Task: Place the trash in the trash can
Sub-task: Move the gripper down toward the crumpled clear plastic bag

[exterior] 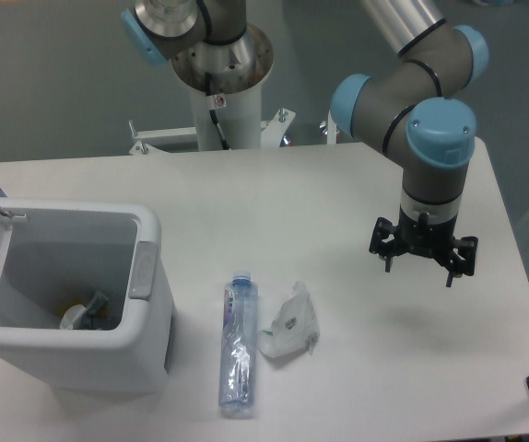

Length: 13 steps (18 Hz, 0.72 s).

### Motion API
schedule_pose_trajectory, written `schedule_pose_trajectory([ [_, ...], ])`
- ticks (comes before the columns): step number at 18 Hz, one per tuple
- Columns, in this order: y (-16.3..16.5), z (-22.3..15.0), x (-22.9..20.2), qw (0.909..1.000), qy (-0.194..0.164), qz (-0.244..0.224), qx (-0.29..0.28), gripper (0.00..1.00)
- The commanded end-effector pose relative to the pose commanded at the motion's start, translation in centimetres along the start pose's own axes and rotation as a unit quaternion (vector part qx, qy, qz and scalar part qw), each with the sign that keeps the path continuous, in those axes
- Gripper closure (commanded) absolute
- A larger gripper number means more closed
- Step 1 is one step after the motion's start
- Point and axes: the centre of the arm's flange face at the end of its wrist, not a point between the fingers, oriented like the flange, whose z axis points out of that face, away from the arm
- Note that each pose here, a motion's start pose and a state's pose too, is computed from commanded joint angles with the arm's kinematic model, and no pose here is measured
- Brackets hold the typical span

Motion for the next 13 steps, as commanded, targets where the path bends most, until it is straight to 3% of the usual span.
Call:
schedule_pose_trajectory([
  [6, -0.6, 0.3, 0.9, 0.9999, -0.001, 0.008, -0.006, 0.0],
  [13, -1.0, 3.2, 5.7, 0.9995, 0.011, 0.03, -0.003, 0.0],
])
